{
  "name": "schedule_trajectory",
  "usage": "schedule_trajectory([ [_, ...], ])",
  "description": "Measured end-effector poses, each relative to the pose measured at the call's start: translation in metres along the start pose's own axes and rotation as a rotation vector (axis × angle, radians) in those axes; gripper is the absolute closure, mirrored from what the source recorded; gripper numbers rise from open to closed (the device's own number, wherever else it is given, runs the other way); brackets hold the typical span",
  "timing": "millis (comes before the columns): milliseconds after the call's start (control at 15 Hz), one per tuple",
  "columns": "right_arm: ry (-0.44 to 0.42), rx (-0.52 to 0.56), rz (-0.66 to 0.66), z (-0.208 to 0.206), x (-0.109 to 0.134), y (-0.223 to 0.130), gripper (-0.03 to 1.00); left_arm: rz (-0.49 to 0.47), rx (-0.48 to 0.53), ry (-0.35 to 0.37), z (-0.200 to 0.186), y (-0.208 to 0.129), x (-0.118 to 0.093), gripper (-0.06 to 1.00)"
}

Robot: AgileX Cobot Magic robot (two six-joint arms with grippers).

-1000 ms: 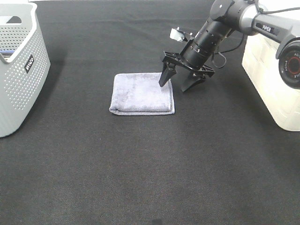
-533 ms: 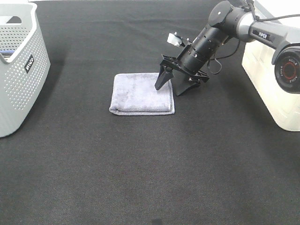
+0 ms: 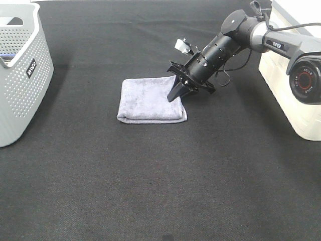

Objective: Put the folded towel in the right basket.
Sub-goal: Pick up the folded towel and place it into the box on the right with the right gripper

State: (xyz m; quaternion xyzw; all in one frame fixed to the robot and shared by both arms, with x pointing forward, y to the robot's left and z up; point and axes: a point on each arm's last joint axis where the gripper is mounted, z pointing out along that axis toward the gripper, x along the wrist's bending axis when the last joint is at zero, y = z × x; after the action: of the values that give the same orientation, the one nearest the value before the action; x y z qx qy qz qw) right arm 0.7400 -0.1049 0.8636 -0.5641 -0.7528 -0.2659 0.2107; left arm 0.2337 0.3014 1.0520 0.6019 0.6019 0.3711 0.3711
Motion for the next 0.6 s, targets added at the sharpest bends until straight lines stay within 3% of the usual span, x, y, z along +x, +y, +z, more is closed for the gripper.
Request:
schedule_trajectory([
  [267,0.019,-0.021,-0.074,-0.009,0.009,0.003,0.91,0.000,0.000,0.000,0.000,0.000,0.000,-0.03],
  [600,-0.011,-0.147,-0.242,-0.080,0.064,0.013,0.91,0.000,0.000,0.000,0.000,0.000,0.000,-0.03],
])
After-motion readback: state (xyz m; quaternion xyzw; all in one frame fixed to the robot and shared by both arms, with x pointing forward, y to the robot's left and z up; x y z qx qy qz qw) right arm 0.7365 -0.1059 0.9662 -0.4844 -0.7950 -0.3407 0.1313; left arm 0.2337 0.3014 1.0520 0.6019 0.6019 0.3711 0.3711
